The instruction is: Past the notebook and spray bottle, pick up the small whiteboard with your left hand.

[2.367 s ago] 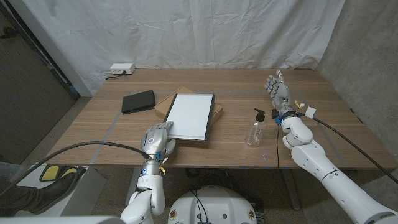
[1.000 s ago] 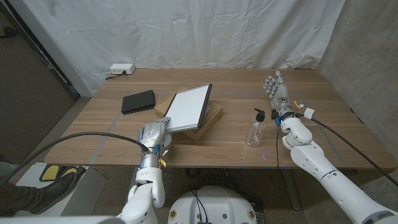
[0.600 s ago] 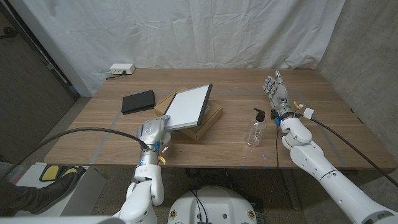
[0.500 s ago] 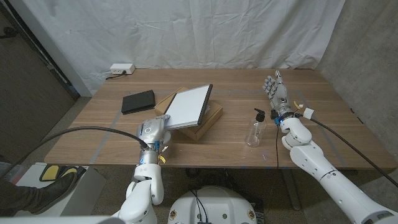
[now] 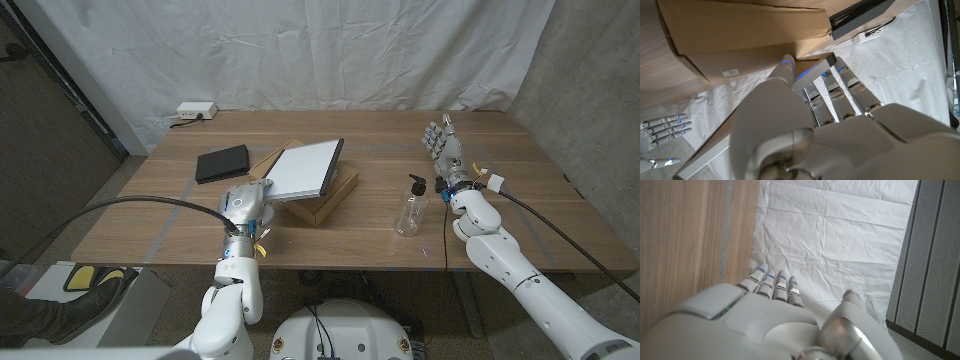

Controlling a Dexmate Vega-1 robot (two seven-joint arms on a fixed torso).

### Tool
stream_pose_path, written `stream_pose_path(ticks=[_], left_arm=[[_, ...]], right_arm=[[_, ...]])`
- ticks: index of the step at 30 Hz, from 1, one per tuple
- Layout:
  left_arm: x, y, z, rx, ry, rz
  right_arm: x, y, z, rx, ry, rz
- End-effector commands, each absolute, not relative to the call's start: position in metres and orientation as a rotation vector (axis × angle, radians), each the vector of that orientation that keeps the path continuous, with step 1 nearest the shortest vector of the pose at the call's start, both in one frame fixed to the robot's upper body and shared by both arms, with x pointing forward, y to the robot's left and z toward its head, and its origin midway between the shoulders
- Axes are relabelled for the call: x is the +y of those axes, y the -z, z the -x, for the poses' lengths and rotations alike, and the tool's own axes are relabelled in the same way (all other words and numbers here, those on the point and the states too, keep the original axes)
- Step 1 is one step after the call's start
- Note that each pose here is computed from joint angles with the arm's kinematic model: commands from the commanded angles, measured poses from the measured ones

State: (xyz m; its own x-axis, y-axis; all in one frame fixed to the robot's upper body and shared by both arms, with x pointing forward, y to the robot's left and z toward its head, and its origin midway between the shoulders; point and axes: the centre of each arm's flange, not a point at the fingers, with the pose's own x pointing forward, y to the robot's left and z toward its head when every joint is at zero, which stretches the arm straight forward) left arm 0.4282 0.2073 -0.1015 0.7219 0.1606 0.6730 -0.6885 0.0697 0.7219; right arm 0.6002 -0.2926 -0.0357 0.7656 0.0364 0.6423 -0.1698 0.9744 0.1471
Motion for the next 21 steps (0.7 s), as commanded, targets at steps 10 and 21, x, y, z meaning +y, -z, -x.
stream_pose_path(ticks=[10, 21], left_arm=[[0.202, 0.082, -0.426, -0.526, -0.712, -1.384], [0.201, 0.073, -0.424, -0.541, -0.729, -1.390]], right_arm=[[-0.300, 0.035, -0.598, -0.703, -0.110, -0.207], [-0.301, 0.035, -0.601, -0.702, -0.115, -0.210]])
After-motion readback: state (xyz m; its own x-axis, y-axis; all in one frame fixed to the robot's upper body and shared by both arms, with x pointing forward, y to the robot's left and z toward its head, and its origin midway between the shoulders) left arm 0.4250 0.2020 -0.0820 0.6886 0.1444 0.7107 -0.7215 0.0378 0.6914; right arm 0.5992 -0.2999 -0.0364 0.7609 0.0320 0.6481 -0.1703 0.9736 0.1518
